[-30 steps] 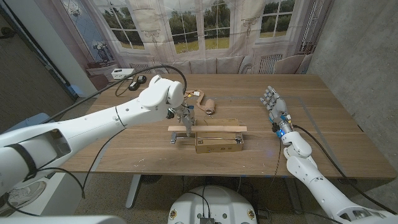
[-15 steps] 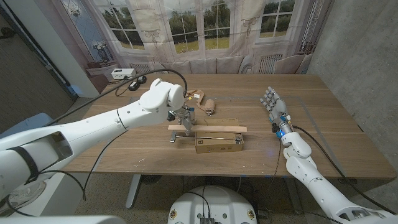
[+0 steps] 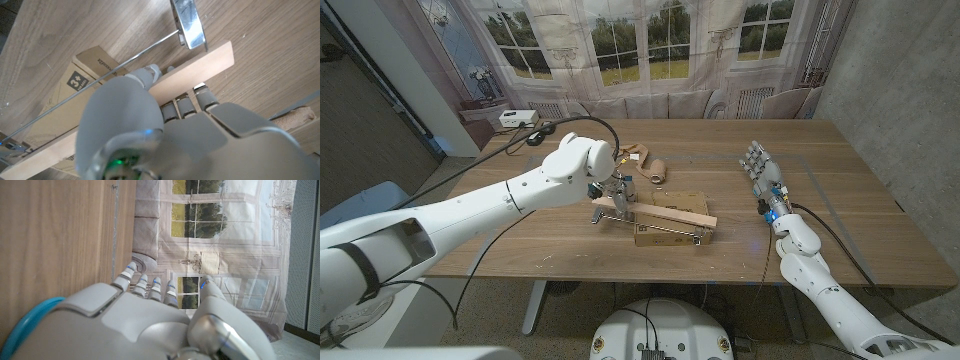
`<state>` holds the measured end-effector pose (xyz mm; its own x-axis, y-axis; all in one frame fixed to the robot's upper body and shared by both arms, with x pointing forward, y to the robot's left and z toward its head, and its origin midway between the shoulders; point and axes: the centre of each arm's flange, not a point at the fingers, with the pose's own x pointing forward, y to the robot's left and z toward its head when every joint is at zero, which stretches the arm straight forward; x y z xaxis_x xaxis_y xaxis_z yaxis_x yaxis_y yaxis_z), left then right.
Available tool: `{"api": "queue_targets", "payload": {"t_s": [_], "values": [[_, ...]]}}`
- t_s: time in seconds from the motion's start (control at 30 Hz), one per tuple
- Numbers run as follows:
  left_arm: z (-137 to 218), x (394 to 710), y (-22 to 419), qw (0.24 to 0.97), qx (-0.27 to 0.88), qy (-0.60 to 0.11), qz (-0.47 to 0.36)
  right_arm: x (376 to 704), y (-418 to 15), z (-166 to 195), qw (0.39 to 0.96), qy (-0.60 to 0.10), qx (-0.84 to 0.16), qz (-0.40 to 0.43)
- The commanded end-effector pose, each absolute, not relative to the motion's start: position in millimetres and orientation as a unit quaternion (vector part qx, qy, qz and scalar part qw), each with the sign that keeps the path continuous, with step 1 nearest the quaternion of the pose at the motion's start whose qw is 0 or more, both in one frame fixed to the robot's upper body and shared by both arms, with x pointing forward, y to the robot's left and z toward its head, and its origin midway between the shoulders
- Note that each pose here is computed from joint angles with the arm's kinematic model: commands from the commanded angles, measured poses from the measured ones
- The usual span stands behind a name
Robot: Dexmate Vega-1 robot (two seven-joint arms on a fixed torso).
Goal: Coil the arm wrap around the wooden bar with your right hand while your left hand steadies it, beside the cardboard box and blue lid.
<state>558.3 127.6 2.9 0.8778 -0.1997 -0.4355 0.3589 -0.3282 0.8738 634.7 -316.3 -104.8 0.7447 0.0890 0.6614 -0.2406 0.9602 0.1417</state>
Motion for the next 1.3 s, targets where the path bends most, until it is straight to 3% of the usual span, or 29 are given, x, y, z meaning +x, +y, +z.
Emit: {"api": "queue_targets", "payload": {"t_s": [0.03,0.77,1.3], "values": [[1,554,132,0.610,0.755,0.022,-0.240,633,-312,-104,0.928,-0.347,0.104,0.089],[30,525,154,0.691,0.694,-0.089,-0.184,628,-311,-101,0.927,-0.352,0.099,0.087],[37,502,184,0.739,0.642,-0.198,-0.045,627,-301,-91,0.926,-0.357,0.078,0.089]]}}
